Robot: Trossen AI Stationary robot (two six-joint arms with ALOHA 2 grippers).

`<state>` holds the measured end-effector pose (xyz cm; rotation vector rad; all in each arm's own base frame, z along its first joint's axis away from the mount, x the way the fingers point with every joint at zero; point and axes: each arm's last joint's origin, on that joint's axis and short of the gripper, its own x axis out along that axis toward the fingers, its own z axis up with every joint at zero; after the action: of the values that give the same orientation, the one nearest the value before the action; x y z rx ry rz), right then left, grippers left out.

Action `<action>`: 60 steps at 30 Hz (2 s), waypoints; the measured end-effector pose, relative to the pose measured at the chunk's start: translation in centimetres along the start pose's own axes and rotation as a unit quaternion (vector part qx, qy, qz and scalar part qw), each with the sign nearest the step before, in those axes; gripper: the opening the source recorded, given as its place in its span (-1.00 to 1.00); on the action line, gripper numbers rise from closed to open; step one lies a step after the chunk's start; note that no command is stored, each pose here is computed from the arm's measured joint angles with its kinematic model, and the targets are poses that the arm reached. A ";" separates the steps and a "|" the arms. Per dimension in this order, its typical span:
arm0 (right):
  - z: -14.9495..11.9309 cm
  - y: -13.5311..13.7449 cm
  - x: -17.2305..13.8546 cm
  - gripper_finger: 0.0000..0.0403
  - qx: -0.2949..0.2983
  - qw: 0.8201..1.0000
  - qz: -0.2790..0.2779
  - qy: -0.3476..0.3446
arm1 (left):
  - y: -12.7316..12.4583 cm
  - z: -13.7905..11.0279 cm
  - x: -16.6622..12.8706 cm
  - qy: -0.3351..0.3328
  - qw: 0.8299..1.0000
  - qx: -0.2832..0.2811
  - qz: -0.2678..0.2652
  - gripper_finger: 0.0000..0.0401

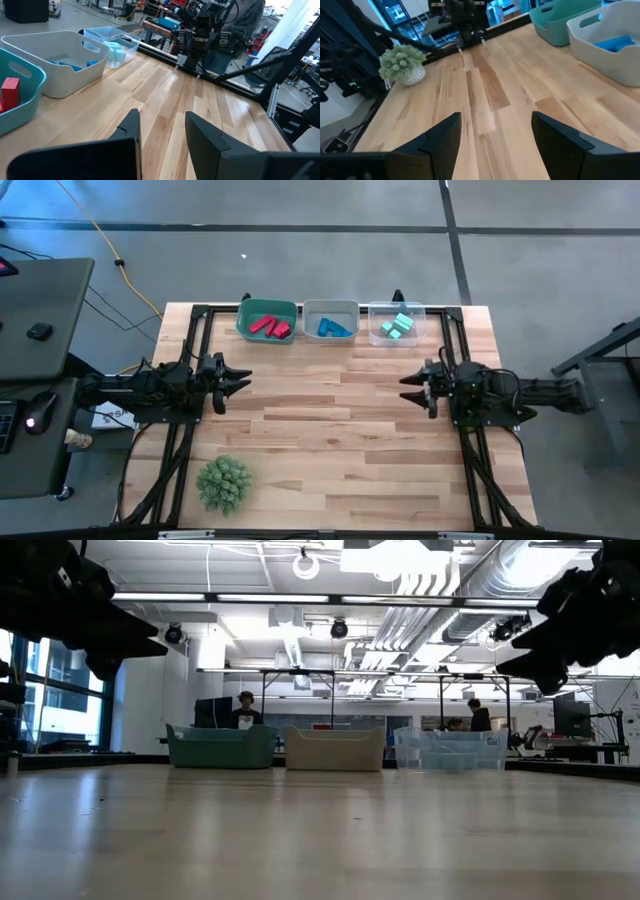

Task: Sort & place blocks by color
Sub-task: Return to Home Position

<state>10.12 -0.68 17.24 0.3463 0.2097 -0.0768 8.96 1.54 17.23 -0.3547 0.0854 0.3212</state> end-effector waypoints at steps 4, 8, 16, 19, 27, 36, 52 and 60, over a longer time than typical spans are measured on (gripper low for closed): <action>-0.9 -0.1 0.0 0.15 0.000 1.000 0.014 -0.014 | 0.0 0.0 0.0 0.000 1.000 0.000 0.000 -0.62; -0.7 0.2 -0.2 0.15 -0.013 0.999 0.031 -0.029 | 0.0 0.0 0.0 0.000 1.000 0.000 0.000 -0.62; -0.1 0.9 -0.9 0.15 -0.041 0.994 0.071 -0.076 | 0.0 0.0 0.0 0.000 1.000 0.000 0.000 -0.62; 0.5 1.2 -1.0 0.15 -0.053 0.989 0.086 -0.106 | 0.0 0.0 0.0 0.000 1.000 0.000 0.000 -0.62; 1.0 1.4 -1.2 0.15 -0.048 0.986 0.086 -0.134 | 0.0 0.0 0.0 0.000 1.000 0.000 0.000 -0.62; 0.1 0.8 -0.9 0.15 -0.070 0.992 0.032 -0.098 | 0.0 0.0 0.0 0.000 1.000 0.000 0.000 -0.62; 0.0 0.8 -0.9 0.15 -0.072 0.993 0.029 -0.088 | 0.0 0.0 0.0 0.000 1.000 0.000 0.000 -0.62; -0.1 0.8 -0.9 0.15 -0.072 0.993 0.029 -0.088 | 0.0 0.0 0.0 0.000 1.000 0.000 0.000 -0.62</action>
<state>9.35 0.09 17.63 0.1997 0.0305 -0.0346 8.96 1.54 17.24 -0.3547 0.0852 0.3213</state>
